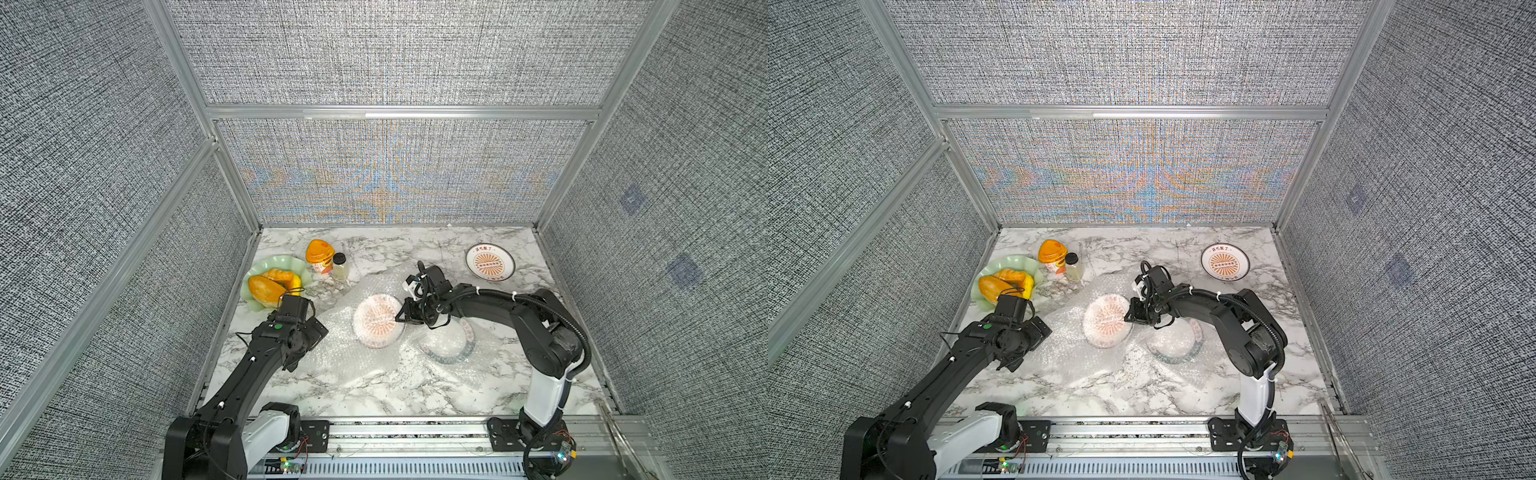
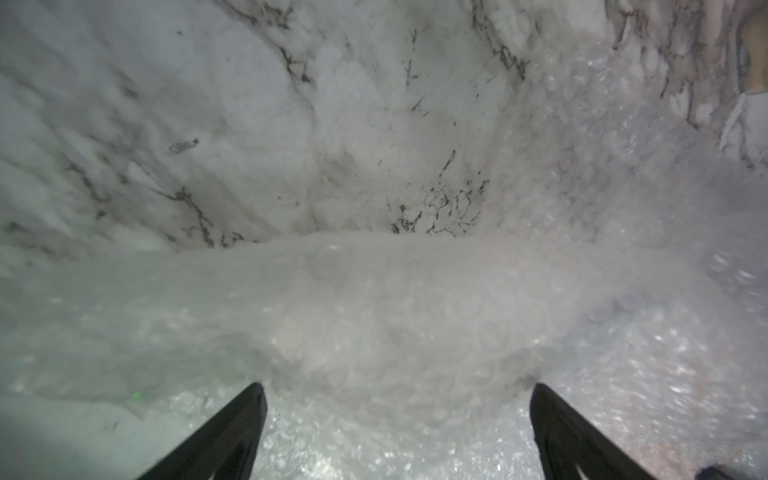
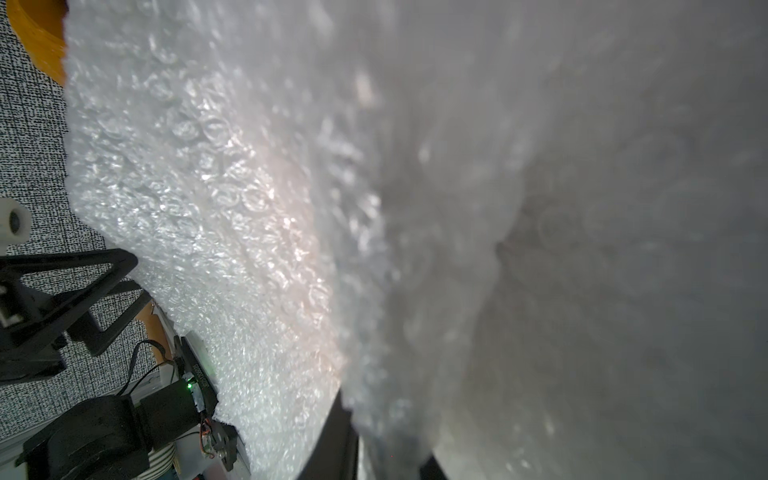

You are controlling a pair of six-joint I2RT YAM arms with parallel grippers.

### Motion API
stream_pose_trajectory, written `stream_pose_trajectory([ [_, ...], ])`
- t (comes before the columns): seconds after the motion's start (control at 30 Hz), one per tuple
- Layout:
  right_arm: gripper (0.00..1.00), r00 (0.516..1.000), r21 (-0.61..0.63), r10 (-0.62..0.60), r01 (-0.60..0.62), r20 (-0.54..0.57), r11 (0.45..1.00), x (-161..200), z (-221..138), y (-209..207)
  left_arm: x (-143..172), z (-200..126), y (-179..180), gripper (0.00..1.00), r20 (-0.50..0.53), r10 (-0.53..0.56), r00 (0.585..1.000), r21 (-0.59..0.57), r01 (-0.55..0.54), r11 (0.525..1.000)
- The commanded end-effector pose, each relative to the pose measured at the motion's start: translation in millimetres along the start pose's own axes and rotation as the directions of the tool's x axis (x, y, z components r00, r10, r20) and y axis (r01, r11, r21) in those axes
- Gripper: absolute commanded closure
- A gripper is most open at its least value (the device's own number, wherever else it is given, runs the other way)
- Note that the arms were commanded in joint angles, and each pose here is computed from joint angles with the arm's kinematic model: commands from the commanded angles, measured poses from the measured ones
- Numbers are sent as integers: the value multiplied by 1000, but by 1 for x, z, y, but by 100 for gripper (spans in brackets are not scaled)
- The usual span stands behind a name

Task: Unpack dinner plates from bubble wrap
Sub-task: Place the bubble wrap at the center of the board, then unwrap the bubble wrap.

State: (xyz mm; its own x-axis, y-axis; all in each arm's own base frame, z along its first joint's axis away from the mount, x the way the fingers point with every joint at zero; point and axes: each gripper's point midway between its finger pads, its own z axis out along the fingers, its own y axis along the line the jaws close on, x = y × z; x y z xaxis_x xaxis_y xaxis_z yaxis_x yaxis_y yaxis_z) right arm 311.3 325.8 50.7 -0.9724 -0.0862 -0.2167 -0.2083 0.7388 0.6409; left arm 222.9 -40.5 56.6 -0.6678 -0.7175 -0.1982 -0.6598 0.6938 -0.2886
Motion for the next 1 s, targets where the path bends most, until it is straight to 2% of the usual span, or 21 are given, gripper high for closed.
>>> stream_pose_trajectory([
  [0.0, 85, 1000, 9, -5, 5, 6, 1000, 0, -2, 0, -13, 6, -12, 2, 57, 4, 998, 49, -7, 999],
  [0.13, 85, 1000, 10, -11, 11, 2, 1000, 0, -4, 1, -14, 12, -10, 14, 68, 13, 998, 38, -16, 999],
  [0.27, 86, 1000, 7, -15, 15, -1, 1000, 0, -4, 2, -9, 25, -6, 44, 54, 10, 999, 38, -12, 999],
  [0.37, 86, 1000, 5, -16, 16, -1, 1000, 1, -5, 3, -6, 32, -5, 60, 40, 11, 999, 37, -13, 999],
  [0.43, 86, 1000, 4, -18, 18, -1, 1000, 1, -5, 3, -8, 32, -6, 74, 37, 20, 999, 26, -21, 999],
  [0.5, 86, 1000, 2, -19, 19, -8, 1000, 2, -4, 3, -11, 26, -11, 94, 29, 50, 998, 15, -50, 999],
  [0.53, 86, 1000, 1, -23, 23, -7, 1000, 2, -4, 4, -13, 21, -14, 100, 27, 61, 998, 10, -61, 998],
  [0.63, 86, 1000, 10, -26, 26, -10, 1000, 1, -3, 3, -18, 4, -25, 100, 18, 100, 995, 21, -101, 995],
  [0.77, 86, 999, 21, -26, 26, -18, 999, -1, 1, 1, -20, -29, -48, 100, 64, 153, 986, 155, -161, 975],
  [0.87, 85, 999, 24, -25, 26, -28, 999, -3, 6, 0, -24, -61, -63, 100, 148, 194, 970, 263, -227, 938],
  [0.97, 85, 999, 28, -29, 30, -32, 999, -5, 8, 2, -24, -91, -82, 100, 238, 261, 936, 369, -335, 867],
])
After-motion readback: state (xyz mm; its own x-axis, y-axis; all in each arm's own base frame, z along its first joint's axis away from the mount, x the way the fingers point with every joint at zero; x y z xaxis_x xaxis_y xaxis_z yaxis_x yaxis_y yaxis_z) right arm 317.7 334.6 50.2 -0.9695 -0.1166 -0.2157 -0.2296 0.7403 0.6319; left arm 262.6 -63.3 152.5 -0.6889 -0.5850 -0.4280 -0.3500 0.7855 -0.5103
